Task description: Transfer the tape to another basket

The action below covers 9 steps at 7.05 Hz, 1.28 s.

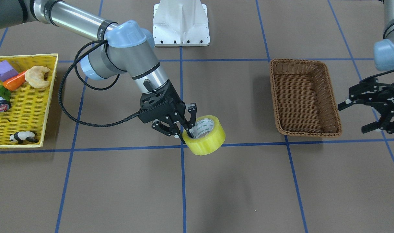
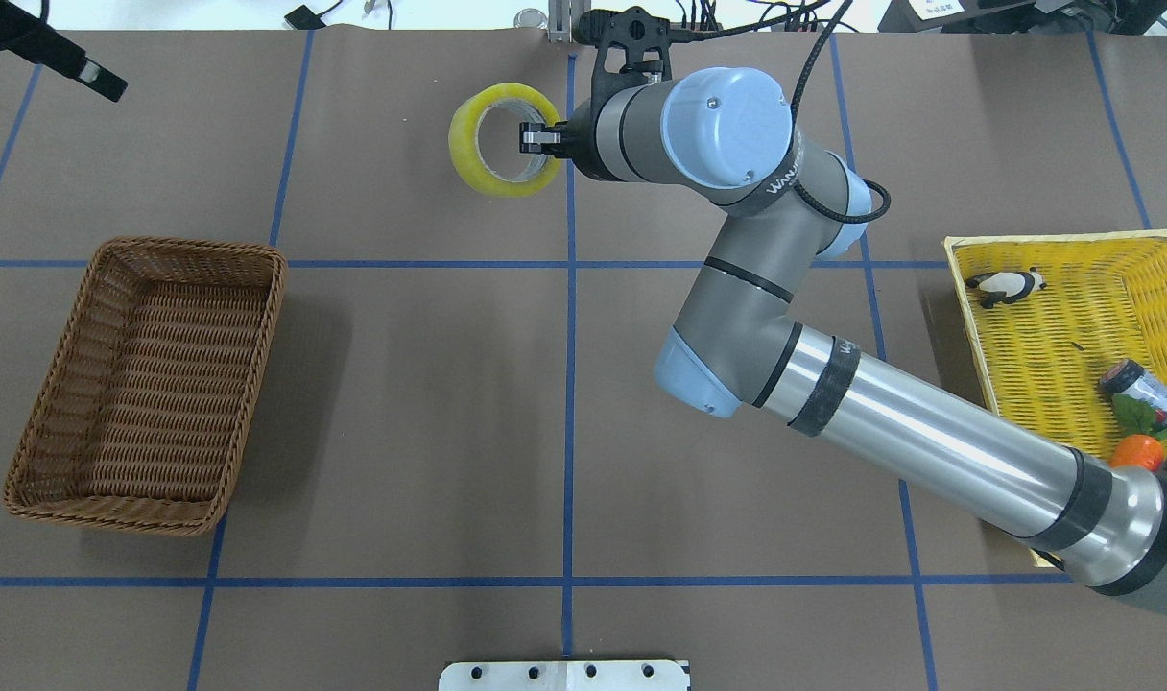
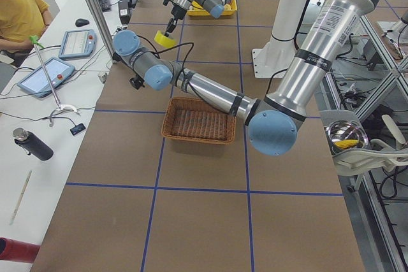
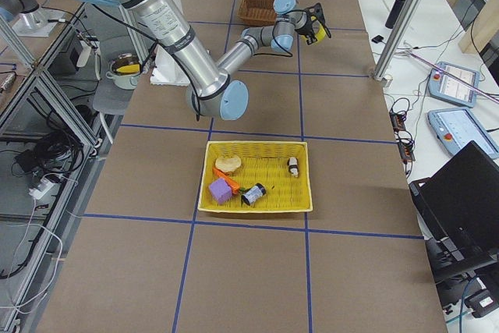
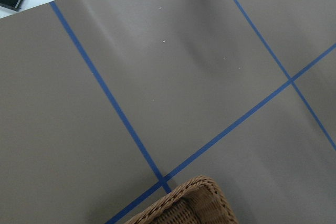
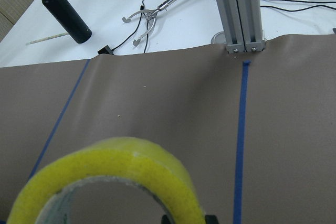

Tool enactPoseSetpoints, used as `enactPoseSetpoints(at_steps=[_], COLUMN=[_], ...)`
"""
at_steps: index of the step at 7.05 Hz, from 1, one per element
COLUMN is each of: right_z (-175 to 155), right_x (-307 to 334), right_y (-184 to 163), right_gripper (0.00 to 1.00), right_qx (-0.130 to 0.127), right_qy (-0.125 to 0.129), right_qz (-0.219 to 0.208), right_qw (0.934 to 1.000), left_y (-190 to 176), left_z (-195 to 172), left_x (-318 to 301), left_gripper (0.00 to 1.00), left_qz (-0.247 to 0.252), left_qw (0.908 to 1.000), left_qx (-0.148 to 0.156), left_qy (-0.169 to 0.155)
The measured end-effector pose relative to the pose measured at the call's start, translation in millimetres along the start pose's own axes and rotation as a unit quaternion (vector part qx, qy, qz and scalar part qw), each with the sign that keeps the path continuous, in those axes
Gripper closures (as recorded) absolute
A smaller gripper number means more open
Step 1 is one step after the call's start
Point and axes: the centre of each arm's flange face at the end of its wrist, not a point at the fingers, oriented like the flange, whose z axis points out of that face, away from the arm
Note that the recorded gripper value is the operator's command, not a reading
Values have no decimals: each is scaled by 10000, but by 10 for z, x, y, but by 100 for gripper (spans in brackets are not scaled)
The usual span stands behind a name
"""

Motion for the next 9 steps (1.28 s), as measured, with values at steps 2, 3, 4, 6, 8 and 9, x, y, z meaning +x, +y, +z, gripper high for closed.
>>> enactPoseSetpoints(at_steps=[2, 3, 4, 6, 8, 9], right_z=[-9, -15, -19, -30, -54, -64], right_x=[-161, -190, -206, -239, -275, -297], right_y=[23, 22, 22, 29, 34, 48], right_gripper=[100, 100, 100, 100, 100, 100], right_qx=[61, 73, 77, 78, 85, 81], right_qy=[-71, -90, -101, -131, -173, -202], right_qz=[-11, -12, -12, -16, -21, -25], right_qw=[10000, 9999, 9999, 9999, 9998, 9998], left_y=[-191, -217, -229, -232, -266, -281], left_z=[280, 365, 418, 693, 922, 942], left_x=[358, 489, 624, 951, 1328, 1443], left_gripper=[2, 2, 2, 2, 2, 2], left_qz=[-225, -376, -495, -630, -739, -742], left_qw=[9995, 9984, 9964, 9885, 9810, 9794], left_qx=[204, 415, 669, 1347, 1710, 1767], left_qy=[90, 101, 156, 262, 534, 636])
